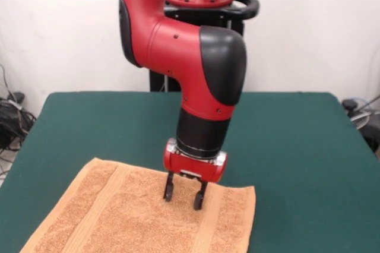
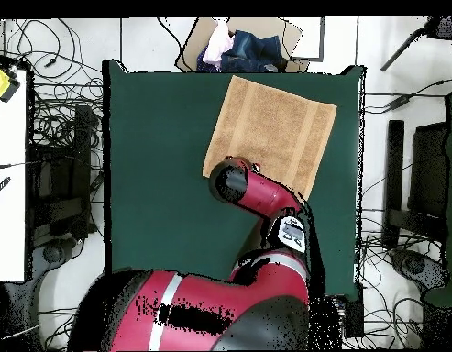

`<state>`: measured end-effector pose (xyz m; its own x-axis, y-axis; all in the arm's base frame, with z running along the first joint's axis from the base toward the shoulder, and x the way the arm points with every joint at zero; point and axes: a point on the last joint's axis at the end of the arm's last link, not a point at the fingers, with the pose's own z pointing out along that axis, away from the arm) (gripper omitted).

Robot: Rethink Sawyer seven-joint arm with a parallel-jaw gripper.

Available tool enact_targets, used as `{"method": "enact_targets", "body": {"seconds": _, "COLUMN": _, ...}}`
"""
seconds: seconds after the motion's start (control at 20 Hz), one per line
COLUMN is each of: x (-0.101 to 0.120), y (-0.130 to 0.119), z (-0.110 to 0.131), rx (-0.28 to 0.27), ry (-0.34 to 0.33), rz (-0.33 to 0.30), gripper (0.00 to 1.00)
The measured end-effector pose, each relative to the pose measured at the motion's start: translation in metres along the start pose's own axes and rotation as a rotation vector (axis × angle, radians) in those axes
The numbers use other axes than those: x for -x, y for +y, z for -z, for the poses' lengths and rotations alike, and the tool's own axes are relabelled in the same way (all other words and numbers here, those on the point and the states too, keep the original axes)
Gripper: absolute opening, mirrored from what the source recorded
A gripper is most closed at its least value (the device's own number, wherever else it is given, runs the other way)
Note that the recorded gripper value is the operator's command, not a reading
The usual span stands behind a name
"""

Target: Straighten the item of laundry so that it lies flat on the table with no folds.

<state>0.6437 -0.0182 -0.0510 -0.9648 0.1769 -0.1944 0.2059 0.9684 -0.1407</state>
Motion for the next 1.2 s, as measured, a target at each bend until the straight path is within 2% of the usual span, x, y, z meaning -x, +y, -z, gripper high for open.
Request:
{"method": "enact_targets", "body": {"seconds": 0.4, "x": 0.000, "y": 0.028, "z": 0.007, "rx": 0.008, "ry": -0.007, "rz": 0.001, "gripper": 1.00}}
{"method": "enact_targets", "body": {"seconds": 0.6, "x": 0.001, "y": 0.032, "z": 0.009, "rx": 0.009, "ry": -0.010, "rz": -0.001, "gripper": 1.00}}
{"method": "enact_targets", "body": {"seconds": 0.75, "x": 0.003, "y": 0.026, "z": 0.010, "rx": 0.009, "ry": -0.012, "rz": -0.012, "gripper": 1.00}}
{"method": "enact_targets", "body": {"seconds": 1.0, "x": 0.012, "y": -0.025, "z": 0.008, "rx": 0.024, "ry": -0.025, "rz": -0.082, "gripper": 1.00}}
{"method": "enact_targets", "body": {"seconds": 1.2, "x": 0.018, "y": -0.096, "z": -0.008, "rx": 0.025, "ry": -0.096, "rz": -0.128, "gripper": 1.00}}
